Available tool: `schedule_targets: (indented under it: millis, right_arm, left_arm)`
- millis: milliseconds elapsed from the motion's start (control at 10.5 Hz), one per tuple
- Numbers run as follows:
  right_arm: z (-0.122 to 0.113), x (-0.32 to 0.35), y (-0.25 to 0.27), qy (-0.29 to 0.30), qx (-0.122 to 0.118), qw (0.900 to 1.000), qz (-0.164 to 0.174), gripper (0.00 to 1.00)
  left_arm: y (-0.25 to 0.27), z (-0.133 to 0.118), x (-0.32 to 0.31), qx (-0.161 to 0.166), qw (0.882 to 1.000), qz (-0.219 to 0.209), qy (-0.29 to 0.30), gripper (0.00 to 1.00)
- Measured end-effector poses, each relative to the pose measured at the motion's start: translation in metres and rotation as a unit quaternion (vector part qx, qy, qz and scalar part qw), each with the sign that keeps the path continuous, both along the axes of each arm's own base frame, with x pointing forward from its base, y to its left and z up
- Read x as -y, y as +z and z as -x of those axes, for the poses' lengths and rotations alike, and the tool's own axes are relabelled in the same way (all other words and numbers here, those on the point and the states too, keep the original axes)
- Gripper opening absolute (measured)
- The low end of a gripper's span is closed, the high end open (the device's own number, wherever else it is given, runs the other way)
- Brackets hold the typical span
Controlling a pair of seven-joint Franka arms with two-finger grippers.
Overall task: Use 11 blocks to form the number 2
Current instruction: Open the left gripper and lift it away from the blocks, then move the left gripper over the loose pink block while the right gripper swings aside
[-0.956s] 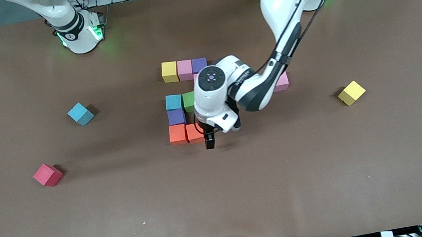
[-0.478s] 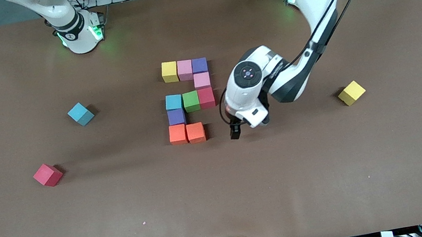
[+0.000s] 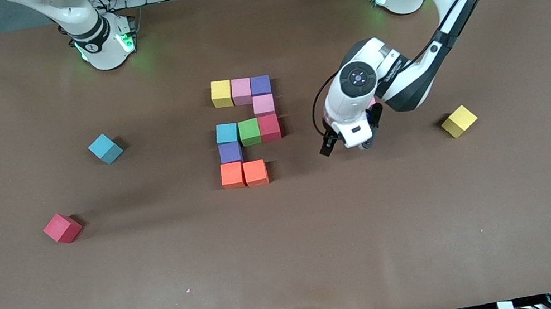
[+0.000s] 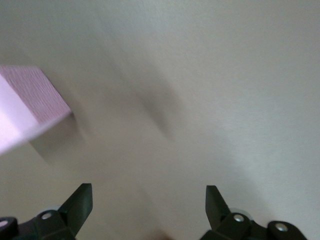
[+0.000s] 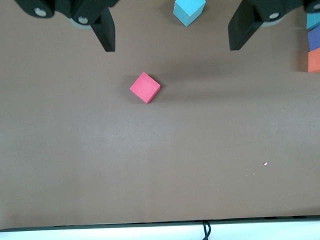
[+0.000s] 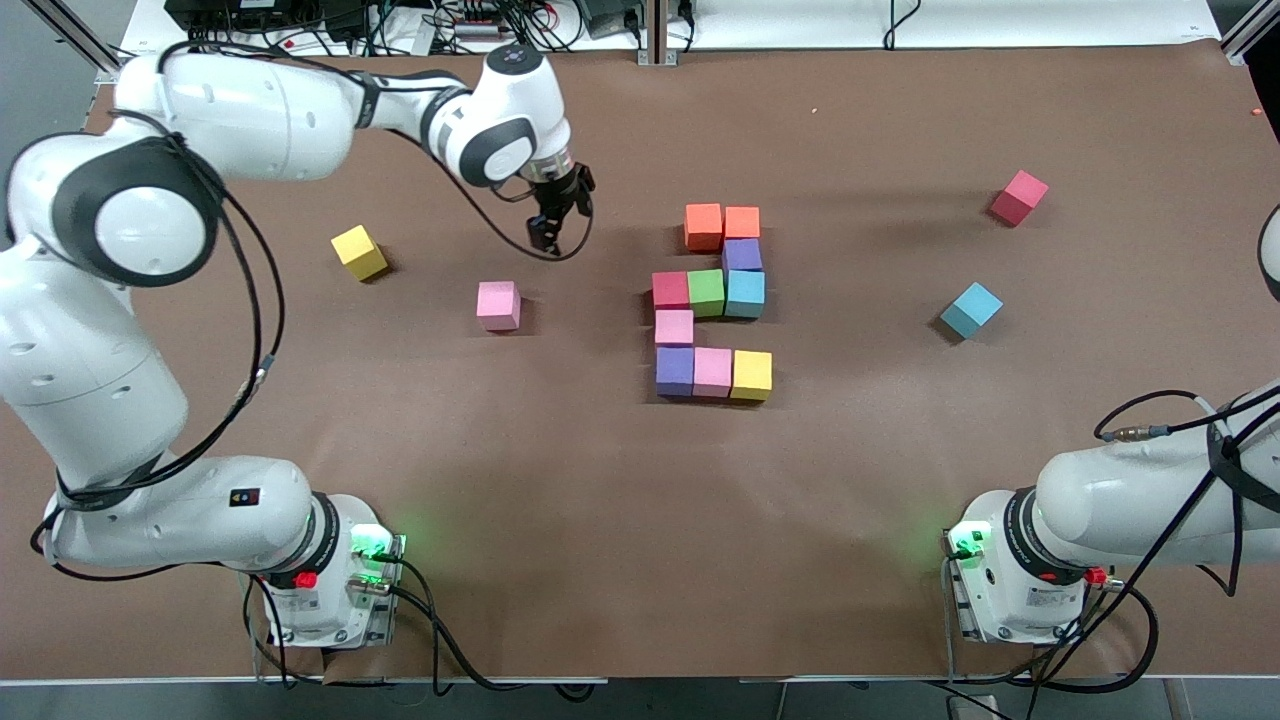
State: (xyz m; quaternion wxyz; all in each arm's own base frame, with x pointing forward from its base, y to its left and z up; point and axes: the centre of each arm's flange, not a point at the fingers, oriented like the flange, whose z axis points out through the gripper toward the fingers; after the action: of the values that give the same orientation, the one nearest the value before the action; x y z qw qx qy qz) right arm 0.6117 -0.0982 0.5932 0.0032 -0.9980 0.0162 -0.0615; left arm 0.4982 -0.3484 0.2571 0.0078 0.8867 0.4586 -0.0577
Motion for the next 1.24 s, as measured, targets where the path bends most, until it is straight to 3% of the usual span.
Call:
schedule_targets:
  millis: [287,573,860,1147,1243]
  right_arm:
    - [-0.004,-0.002,-0.008,0.002,-0.006,1.000,-0.001,1.00]
    - [-0.009,-0.015,-0.016,0.014,-0.012,1.000,-0.002,1.00]
    - [-0.018,-0.045,-0.027,0.038,-0.016,0.999,-0.001,1.00]
    - [-0.027,-0.094,-0.026,0.090,0.002,0.993,0.071,1.00]
    - [-0.027,-0.094,-0.026,0.086,-0.002,0.993,0.078,1.00]
  left_arm:
    - [-0.006,0.010,-0.031,-0.016,0.991,-0.021,-0.133,1.00]
    - [-0.013,0.003,-0.067,-0.051,0.963,-0.024,-0.263,1.00]
    - [-0.025,0.012,-0.077,-0.069,0.939,-0.014,-0.337,1.00]
    - [-0.030,0.021,-0.084,-0.079,0.923,0.003,-0.377,1.00]
    - [-0.033,0.025,-0.085,-0.082,0.919,0.007,-0.385,1.00]
